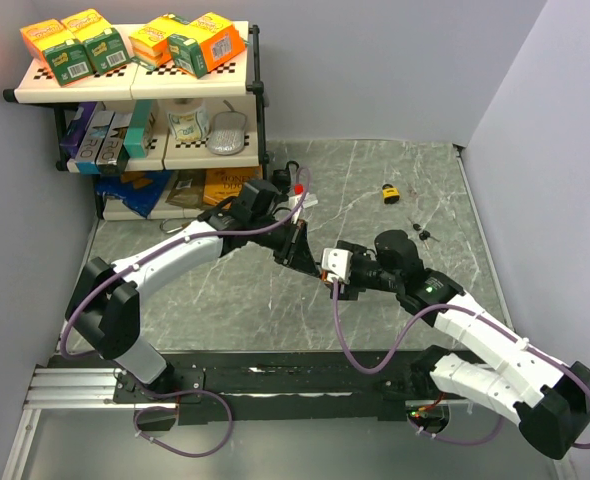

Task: Lock with the key
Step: Place the lock at the center of the board.

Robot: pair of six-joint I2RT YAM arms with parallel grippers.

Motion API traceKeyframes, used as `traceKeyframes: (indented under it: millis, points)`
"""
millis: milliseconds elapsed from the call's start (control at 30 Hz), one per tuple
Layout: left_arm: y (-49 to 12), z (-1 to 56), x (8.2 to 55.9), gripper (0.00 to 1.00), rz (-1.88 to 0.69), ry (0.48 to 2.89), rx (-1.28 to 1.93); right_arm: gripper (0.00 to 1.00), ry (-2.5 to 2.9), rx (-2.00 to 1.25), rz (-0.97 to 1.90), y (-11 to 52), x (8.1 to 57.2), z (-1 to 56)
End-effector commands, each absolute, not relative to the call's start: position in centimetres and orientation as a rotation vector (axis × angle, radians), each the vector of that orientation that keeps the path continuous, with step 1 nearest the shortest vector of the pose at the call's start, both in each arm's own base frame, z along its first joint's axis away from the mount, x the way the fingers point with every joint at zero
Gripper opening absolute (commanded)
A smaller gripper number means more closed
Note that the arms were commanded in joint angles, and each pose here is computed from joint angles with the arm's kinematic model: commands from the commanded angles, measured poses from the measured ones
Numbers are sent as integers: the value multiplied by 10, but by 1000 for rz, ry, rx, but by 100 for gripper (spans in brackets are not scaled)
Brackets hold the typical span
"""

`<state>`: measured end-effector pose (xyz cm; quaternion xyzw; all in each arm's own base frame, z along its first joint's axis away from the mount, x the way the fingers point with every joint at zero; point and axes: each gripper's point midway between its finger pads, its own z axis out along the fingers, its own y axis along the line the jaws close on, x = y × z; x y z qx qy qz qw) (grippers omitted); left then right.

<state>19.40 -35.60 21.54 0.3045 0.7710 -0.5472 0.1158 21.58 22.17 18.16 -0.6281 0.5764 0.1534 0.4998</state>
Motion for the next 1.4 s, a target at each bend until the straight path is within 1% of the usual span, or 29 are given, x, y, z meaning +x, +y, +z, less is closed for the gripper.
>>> traceKeyframes:
  millis: [0,133,233,333,367,433,467,500,533,567,600,633,667,700,733,800,833,867,900,967,1000,1033,1067,1133,1167,1267,1367]
  points:
    - [-361,227,194,1,-1646,2210,908,78,1307,-1477,319,226,225,202]
    - [-363,224,196,1,-1651,2219,900,83,1300,-1468,331,227,223,204]
    - [-363,224,197,1,-1650,2221,896,80,1295,-1469,339,228,223,205]
    - [-363,224,198,1,-1649,2224,892,71,1284,-1473,345,229,221,206]
    - [-363,223,198,1,-1647,2224,889,66,1287,-1476,346,228,221,204]
    - [-362,222,200,1,-1645,2229,878,59,1287,-1478,347,228,220,204]
    - [-362,222,201,1,-1642,2231,872,49,1288,-1474,345,227,220,204]
    - [-361,221,203,1,-1638,2235,865,44,1283,-1465,344,227,220,206]
    - [-361,219,204,7,-1628,2240,858,38,1286,-1461,345,227,219,206]
    - [-360,219,207,15,-1622,2242,848,28,1283,-1457,347,227,219,209]
    - [-359,218,208,26,-1606,2236,852,22,1304,-1449,364,227,217,207]
    - [-358,217,212,48,-1583,2234,844,16,1323,-1435,362,226,219,208]
    - [-355,217,215,55,-1565,2236,837,7,1354,-1416,355,223,224,209]
    - [-353,219,217,61,-1544,2216,851,4,1395,-1390,377,220,224,209]
    - [-350,222,220,82,-1519,2201,847,1,1445,-1375,393,216,225,205]
    - [-340,222,226,91,-1478,2170,848,0,1564,-1267,428,201,238,205]
    - [-335,230,226,99,-1449,2136,851,0,1637,-1226,442,191,242,199]
    - [-330,231,231,97,-1402,2117,840,0,1722,-1146,428,176,258,197]
    - [-325,229,231,96,-1362,2085,861,0,1810,-1063,433,165,265,192]
    - [-318,243,234,96,-1274,1998,879,0,1977,-953,409,145,282,177]
    - [-314,253,235,96,-1241,1944,883,0,2080,-820,355,122,295,170]
    - [-312,256,237,96,-1207,1920,899,0,2143,-755,340,112,302,164]
    - [-308,259,247,96,-1127,1891,909,0,2231,-688,330,101,311,154]
    - [-303,275,261,96,-1051,1849,882,0,2319,-506,305,75,329,151]
    - [-301,279,267,96,-1019,1838,867,0,2382,-465,313,69,334,135]
    - [-289,299,285,96,-932,1788,781,0,2460,-353,290,50,351,116]
    - [-282,315,286,96,-902,1689,730,0,2466,-335,256,40,372,104]
